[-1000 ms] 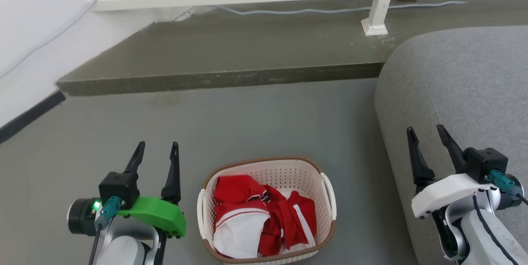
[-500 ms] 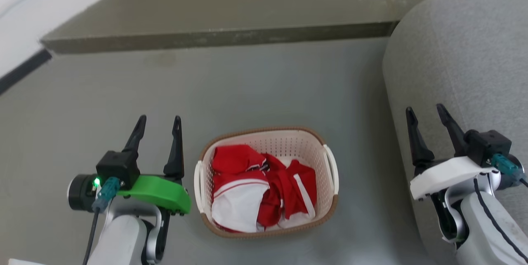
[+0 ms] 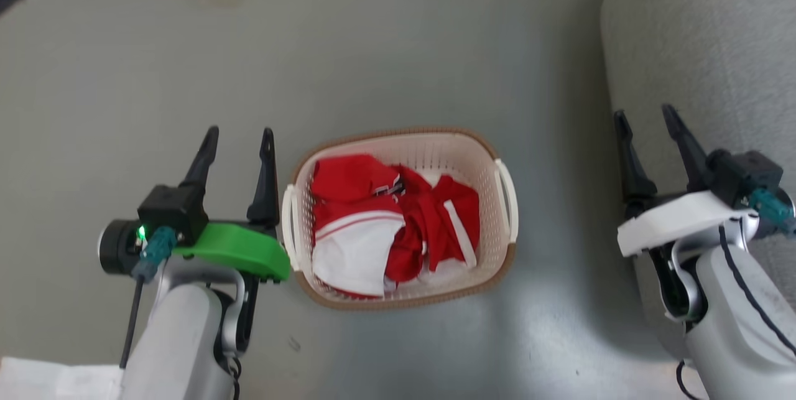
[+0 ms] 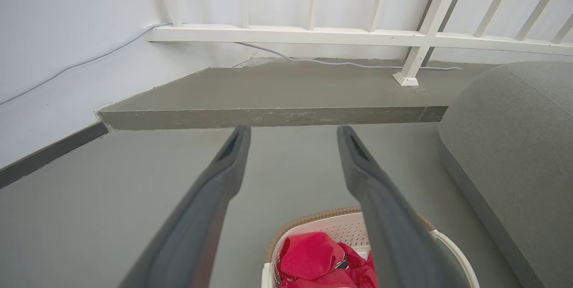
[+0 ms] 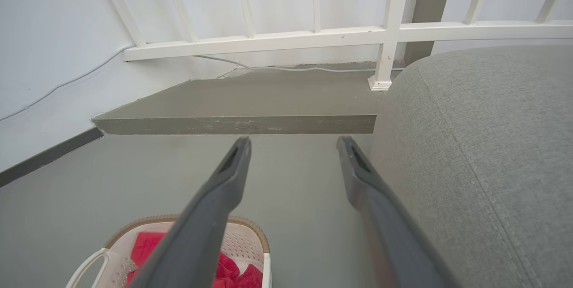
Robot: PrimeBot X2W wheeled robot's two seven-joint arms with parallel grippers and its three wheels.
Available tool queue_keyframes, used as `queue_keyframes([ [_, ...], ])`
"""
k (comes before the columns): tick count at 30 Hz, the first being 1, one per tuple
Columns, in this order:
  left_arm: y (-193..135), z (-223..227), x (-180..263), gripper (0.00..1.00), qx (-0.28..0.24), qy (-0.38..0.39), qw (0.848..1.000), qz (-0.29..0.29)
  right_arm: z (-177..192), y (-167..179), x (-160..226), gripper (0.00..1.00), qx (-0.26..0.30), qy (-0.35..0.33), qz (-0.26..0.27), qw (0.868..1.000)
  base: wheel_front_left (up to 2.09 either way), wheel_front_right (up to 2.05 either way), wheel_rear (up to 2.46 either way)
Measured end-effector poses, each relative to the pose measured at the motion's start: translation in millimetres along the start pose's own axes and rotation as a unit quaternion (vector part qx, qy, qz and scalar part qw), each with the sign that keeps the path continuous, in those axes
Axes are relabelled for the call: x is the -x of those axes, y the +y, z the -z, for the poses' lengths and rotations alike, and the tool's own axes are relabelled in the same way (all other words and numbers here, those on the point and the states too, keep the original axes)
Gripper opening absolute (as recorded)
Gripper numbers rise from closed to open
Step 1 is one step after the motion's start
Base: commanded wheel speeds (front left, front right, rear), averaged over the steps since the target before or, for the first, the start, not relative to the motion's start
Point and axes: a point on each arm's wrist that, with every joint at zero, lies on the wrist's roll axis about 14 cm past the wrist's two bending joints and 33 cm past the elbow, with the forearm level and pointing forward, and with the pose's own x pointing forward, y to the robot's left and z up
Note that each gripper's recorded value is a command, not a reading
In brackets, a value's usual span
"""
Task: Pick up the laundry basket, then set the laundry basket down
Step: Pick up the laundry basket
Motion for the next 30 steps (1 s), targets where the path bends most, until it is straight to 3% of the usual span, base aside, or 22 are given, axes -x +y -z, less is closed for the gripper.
queue_keyframes([
  [15, 18, 65, -47, 1.00, 0.007, 0.080, 0.997, -0.005, 41, 2, -57, 1.00, 0.004, 0.033, -0.026, 0.999, 0.00, 0.00, 0.00],
  [30, 33, 147, -59, 1.00, 0.006, 0.200, 0.980, -0.001, 112, 13, -77, 1.00, 0.007, 0.121, -0.057, 0.991, 0.00, 0.00, 0.00],
])
